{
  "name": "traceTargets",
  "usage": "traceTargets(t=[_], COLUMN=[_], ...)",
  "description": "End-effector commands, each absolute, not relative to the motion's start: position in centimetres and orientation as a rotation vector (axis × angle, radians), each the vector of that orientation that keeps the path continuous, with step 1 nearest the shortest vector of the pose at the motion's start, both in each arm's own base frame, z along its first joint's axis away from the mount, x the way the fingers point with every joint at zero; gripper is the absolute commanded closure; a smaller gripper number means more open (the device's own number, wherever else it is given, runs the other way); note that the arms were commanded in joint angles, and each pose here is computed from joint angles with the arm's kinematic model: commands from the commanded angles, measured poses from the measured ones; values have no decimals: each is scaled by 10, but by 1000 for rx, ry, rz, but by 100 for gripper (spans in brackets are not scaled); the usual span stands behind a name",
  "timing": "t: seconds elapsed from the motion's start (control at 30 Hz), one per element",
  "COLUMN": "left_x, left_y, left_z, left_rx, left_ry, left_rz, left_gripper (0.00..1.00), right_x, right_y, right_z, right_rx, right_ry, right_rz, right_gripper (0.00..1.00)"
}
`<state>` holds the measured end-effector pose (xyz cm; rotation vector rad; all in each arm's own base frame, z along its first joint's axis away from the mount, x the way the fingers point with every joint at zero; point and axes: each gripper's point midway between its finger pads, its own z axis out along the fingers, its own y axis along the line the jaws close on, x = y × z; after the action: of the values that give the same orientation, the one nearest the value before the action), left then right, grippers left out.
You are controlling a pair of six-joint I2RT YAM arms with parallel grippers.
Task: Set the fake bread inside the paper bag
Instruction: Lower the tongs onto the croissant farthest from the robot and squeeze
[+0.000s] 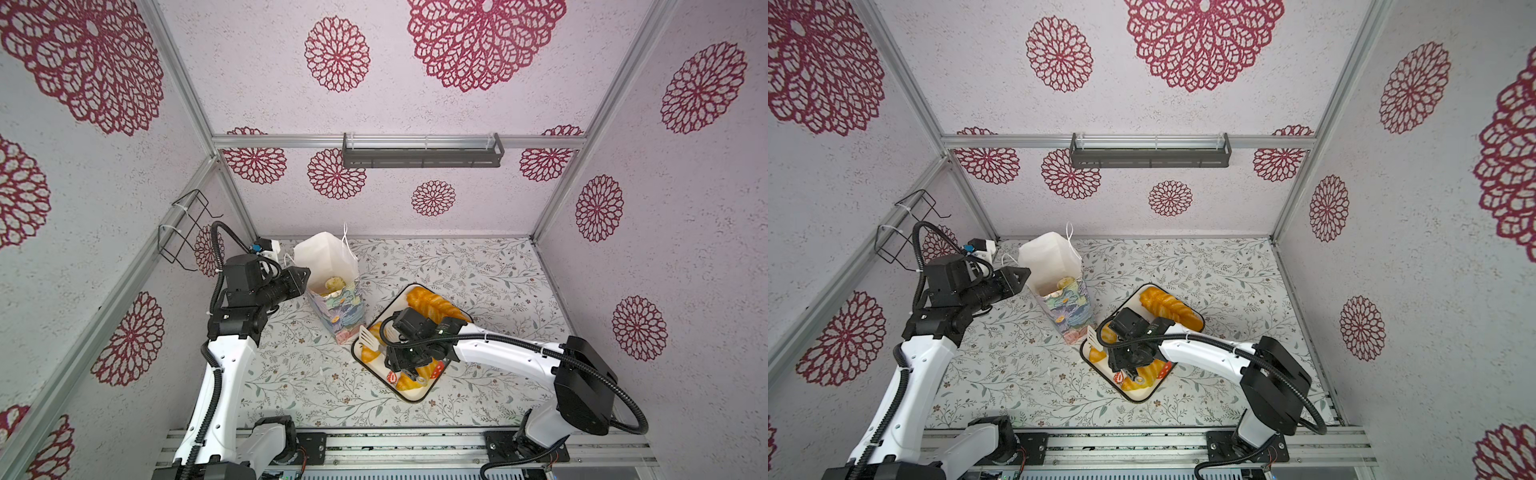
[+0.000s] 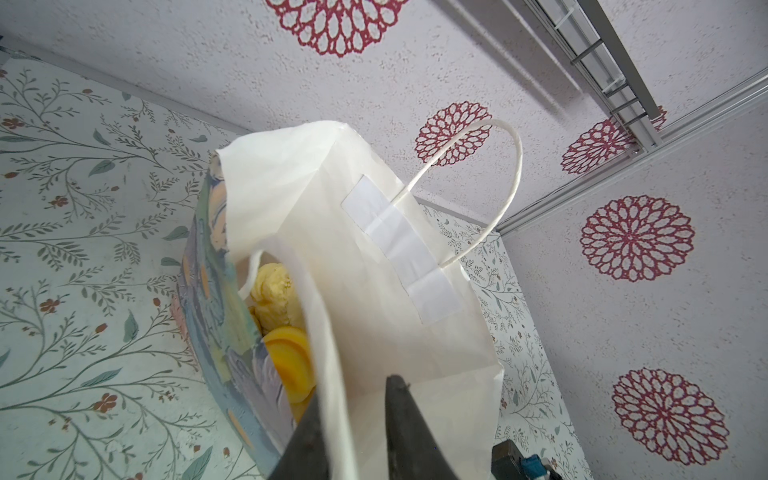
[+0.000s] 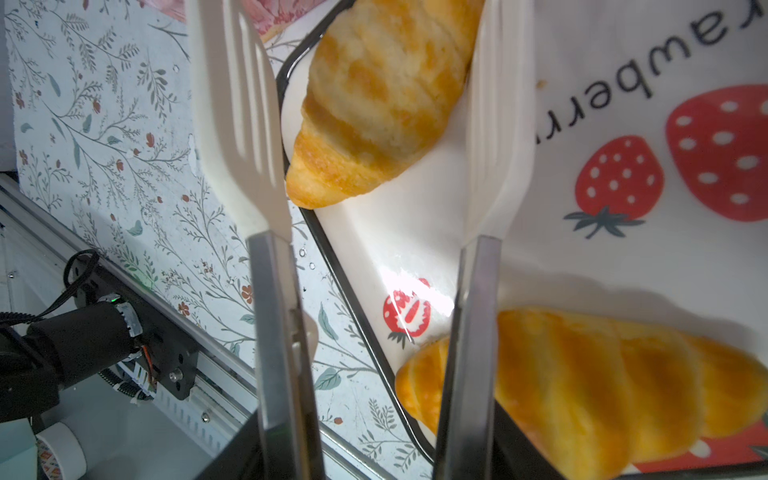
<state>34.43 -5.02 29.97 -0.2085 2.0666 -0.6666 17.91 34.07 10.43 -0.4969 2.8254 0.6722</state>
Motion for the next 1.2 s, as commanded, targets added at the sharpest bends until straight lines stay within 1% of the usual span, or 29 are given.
traceTargets(t=[0.0, 0.2, 0.47, 0.77, 1.17], left_x=[342, 341, 342, 342, 343], left_y=[-51, -52, -51, -51, -52], left_z=[310, 309, 308, 307, 306], left_rx=[-179, -180, -183, -186, -185], left_ry=[2043, 2046, 2048, 2052, 2055], left_rz=[-649, -649, -644, -650, -653], left_gripper=[75, 75, 74, 74, 73], right_x=[183, 187, 186, 189, 205], right_y=[351, 346, 341, 319, 285], right_z=[118, 115, 114, 132, 172], right_rx=[-527, -569, -592, -541, -443], right_ry=[2787, 2793, 2802, 2756, 2644], right_rz=[688, 568, 521, 477, 458], right_gripper=[40, 42, 55, 68, 70])
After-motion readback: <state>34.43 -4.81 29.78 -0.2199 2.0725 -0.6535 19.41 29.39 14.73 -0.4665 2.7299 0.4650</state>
